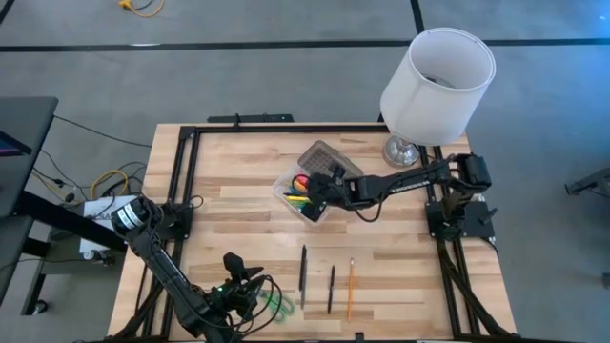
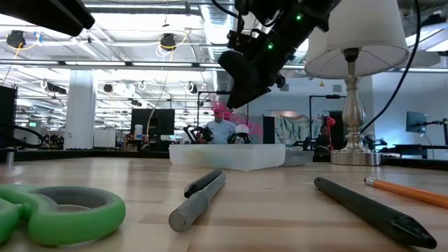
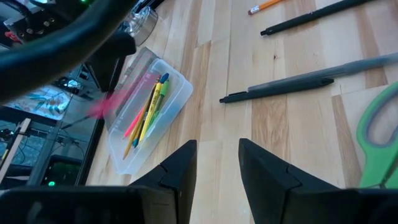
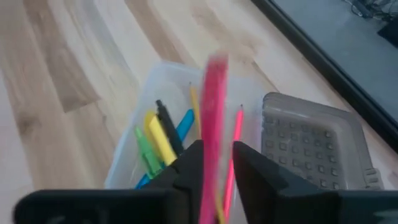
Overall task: Pick & place school supplies into a supply box
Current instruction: Put the pink pen into the black supply box, then put the green scissors into the black supply box
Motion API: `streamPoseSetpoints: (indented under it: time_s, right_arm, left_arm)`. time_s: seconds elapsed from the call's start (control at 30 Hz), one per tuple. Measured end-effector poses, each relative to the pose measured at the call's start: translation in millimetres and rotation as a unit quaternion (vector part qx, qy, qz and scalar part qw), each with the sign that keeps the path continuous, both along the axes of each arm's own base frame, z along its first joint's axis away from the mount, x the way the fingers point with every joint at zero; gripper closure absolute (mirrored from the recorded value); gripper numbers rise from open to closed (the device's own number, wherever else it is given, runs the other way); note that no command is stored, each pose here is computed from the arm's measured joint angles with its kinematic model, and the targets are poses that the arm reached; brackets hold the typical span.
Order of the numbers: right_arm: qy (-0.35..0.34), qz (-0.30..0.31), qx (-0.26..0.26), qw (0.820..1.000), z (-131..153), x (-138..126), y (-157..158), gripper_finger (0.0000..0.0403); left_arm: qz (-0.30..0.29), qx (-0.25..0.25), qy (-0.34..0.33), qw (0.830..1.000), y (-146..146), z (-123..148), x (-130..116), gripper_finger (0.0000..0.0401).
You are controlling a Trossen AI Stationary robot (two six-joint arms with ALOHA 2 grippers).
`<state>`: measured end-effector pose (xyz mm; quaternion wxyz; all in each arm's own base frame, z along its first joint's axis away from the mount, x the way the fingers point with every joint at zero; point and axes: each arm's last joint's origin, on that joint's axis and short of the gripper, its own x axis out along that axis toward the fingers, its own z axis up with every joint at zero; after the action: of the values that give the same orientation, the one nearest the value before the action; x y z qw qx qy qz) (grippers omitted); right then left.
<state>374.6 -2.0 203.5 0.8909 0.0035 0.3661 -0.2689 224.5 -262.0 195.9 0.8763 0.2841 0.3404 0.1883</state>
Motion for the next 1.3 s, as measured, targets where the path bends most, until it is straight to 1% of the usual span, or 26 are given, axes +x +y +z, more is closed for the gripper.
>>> streamPoseSetpoints:
  time_s: [0.13,0.23,0.33,0.43,0.6,0.7,0.77,0.87,0.97,1.1,1.23,1.3]
  right_arm:
    - [-0.003,-0.009,0.001,1.0,0,0,-6,0.0273]
    - [-0.002,-0.006,0.001,1.0,0,0,-5,0.0249]
    - [0.008,0.032,-0.001,0.999,0,1,6,0.0232]
    - [0.02,0.08,-0.012,0.997,0,0,26,0.0224]
    - [0.041,0.154,-0.035,0.987,-1,-6,65,0.0227]
    - [0.062,0.198,-0.044,0.977,-3,-14,91,0.0234]
    - [0.081,0.224,-0.049,0.97,-6,-21,107,0.0239]
    - [0.104,0.255,-0.052,0.96,-8,-33,130,0.0244]
    - [0.107,0.276,-0.049,0.954,-9,-43,150,0.0248]
    - [0.101,0.309,-0.052,0.944,-9,-54,173,0.0253]
    - [0.094,0.321,-0.043,0.941,-9,-62,189,0.0259]
    - [0.091,0.325,-0.039,0.941,-9,-66,195,0.0263]
  left_arm:
    - [0.0,0.0,0.0,1.0,0,0,0,0.0287]
    - [0.0,0.0,0.0,1.0,0,0,0,0.0287]
    - [0.0,0.0,0.0,1.0,1,-3,-1,0.0287]
    - [0.0,0.005,0.009,1.0,4,-11,-3,0.0287]
    - [-0.003,-0.005,0.043,0.999,8,-23,-5,0.0287]
    - [-0.003,-0.025,0.061,0.998,6,-24,-6,0.0287]
    - [-0.013,-0.045,0.085,0.995,4,-26,-5,0.0287]
    - [-0.039,-0.081,0.135,0.987,-1,-28,-3,0.0287]
    - [-0.068,-0.119,0.169,0.976,-5,-30,2,0.0287]
    - [-0.11,-0.149,0.186,0.965,-6,-30,14,0.0287]
    - [-0.148,-0.176,0.192,0.954,-3,-28,30,0.0287]
    - [-0.16,-0.198,0.203,0.946,0,-28,38,0.0287]
